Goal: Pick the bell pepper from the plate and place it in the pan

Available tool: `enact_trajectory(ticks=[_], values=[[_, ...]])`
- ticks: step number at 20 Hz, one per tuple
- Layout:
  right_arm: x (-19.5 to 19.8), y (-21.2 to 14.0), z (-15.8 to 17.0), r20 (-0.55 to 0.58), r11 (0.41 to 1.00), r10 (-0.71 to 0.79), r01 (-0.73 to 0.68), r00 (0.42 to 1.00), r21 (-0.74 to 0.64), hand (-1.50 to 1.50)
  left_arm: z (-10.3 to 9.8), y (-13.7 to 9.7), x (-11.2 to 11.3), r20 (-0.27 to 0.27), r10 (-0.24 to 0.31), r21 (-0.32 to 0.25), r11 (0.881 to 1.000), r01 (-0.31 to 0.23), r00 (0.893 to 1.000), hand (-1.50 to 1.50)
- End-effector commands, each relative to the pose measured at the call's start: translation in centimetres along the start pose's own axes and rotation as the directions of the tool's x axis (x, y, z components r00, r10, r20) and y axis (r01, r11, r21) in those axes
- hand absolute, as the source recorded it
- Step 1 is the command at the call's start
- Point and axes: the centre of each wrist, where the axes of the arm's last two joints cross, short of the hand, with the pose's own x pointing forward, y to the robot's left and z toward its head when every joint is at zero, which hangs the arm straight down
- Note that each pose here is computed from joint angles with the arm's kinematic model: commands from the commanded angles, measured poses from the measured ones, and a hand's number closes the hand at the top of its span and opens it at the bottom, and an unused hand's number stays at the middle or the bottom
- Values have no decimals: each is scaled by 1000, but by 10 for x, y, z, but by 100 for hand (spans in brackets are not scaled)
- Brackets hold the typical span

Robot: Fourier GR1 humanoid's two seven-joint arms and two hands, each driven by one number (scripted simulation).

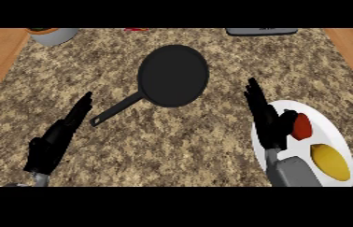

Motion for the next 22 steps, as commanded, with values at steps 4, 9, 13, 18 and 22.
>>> enact_trajectory(ticks=[4, 9, 13, 18, 22], values=[[91, -94, -30, 157, 987, 13, 13, 988, -163, -150, 1, 21, -10, -34, -74, 159, 984, 79, 997, 0], [70, -195, 3, -112, 724, 178, -208, 978, -658, -150, 14, 9, -20, -106, -16, 209, 977, 38, 994, 0], [84, -224, 47, -307, 724, 263, -397, 915, -564, -150, 14, 5, -26, -129, 0, 235, 972, 30, 992, 0], [127, -242, 59, -427, 664, 539, -678, 726, -315, -150, 11, 7, -23, -124, -26, 215, 975, 53, 992, 0], [149, -238, 60, -447, 686, 596, -712, 667, -147, -150, 15, 1, -15, -100, -20, 204, 978, 40, 995, 0]])
